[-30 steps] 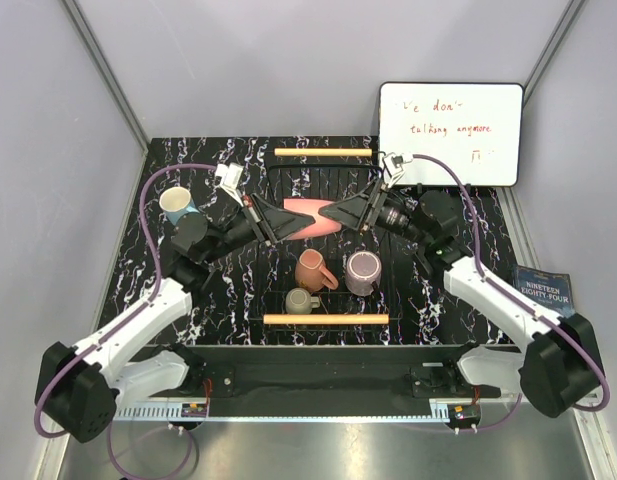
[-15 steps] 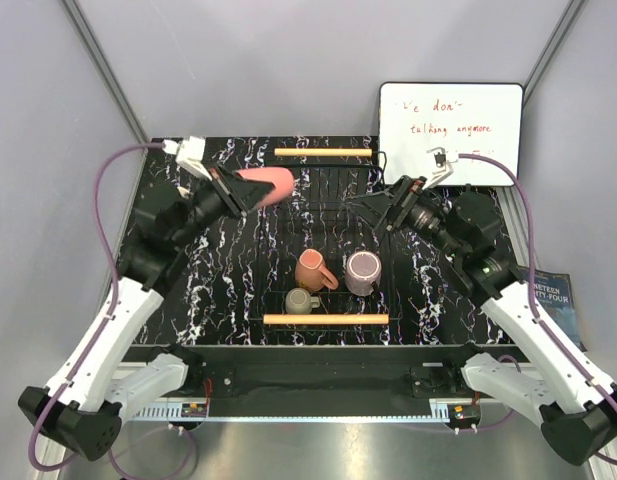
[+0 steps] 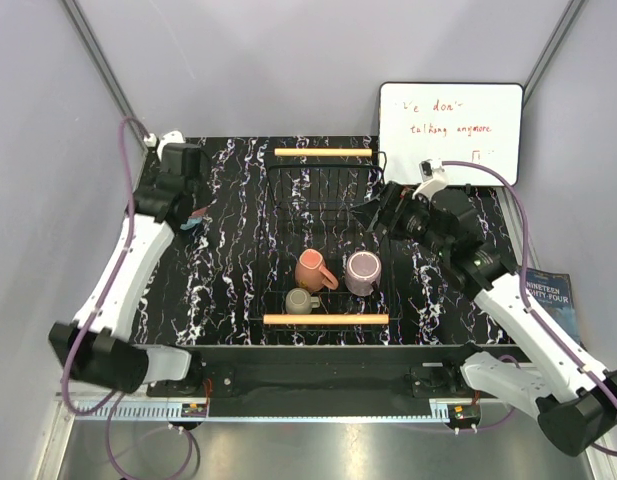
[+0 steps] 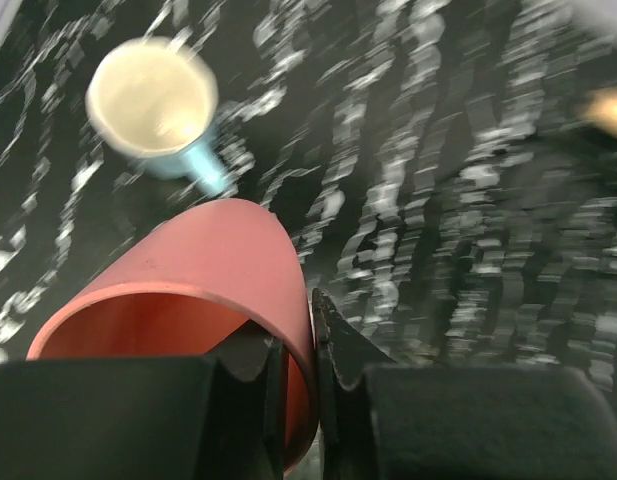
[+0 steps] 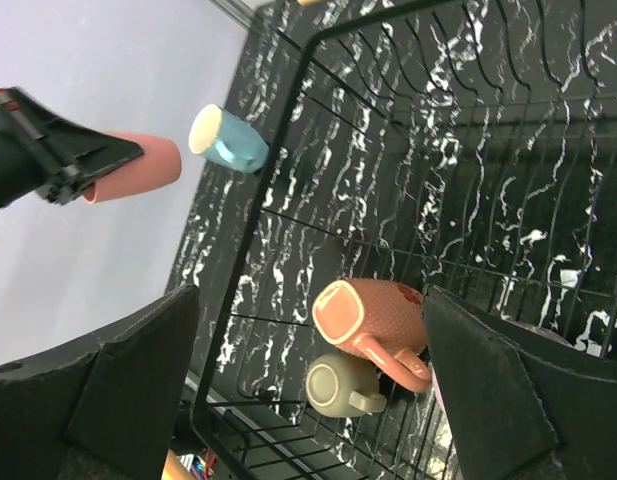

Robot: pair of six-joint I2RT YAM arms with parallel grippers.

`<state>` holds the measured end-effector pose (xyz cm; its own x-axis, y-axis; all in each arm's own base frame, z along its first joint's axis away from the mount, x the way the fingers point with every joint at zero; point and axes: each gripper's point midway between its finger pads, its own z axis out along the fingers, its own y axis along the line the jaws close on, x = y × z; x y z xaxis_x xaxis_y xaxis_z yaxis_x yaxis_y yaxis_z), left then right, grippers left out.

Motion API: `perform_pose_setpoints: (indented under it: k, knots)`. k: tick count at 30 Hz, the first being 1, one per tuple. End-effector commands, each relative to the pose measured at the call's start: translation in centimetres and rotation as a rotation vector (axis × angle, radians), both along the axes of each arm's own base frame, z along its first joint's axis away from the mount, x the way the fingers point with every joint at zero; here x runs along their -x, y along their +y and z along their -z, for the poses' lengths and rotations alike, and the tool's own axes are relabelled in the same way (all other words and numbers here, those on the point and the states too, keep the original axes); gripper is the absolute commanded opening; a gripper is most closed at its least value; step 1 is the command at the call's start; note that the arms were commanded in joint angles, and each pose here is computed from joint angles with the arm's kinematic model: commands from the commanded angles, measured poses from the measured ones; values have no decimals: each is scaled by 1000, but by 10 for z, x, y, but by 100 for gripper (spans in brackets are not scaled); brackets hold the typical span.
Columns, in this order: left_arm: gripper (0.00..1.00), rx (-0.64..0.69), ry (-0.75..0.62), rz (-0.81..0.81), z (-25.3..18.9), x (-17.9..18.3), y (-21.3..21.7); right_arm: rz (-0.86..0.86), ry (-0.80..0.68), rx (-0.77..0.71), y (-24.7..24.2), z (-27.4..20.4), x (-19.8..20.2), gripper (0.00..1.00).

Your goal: Unload the cups from the dish rack

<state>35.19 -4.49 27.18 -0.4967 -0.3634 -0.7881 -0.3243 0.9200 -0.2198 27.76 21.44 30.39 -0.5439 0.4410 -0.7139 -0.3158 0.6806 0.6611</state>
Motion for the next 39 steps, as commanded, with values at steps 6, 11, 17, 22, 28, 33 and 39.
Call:
perform_pose_setpoints:
  k: [6, 11, 17, 22, 28, 33, 39]
  knots:
    - [0, -60, 133, -28, 46, -58, 3, -20, 12, 41, 5, 10, -6, 100]
    - [0, -33, 162, 8, 59, -92, -14, -18, 24, 59, 4, 19, -7, 100]
    - [0, -50, 238, -2, 96, -114, -18, -25, 28, 68, 6, 22, -8, 100]
    - [0, -54, 325, -6, 131, -122, -20, -16, 36, 81, 5, 26, -11, 100]
    - [0, -48, 383, 2, 156, -131, -24, -12, 44, 96, 6, 28, -16, 100]
    - [0, -13, 422, 4, 173, -135, -25, -5, 46, 110, 5, 31, -18, 100]
    - [0, -5, 455, -28, 186, -130, -14, -10, 51, 118, 6, 34, -19, 100]
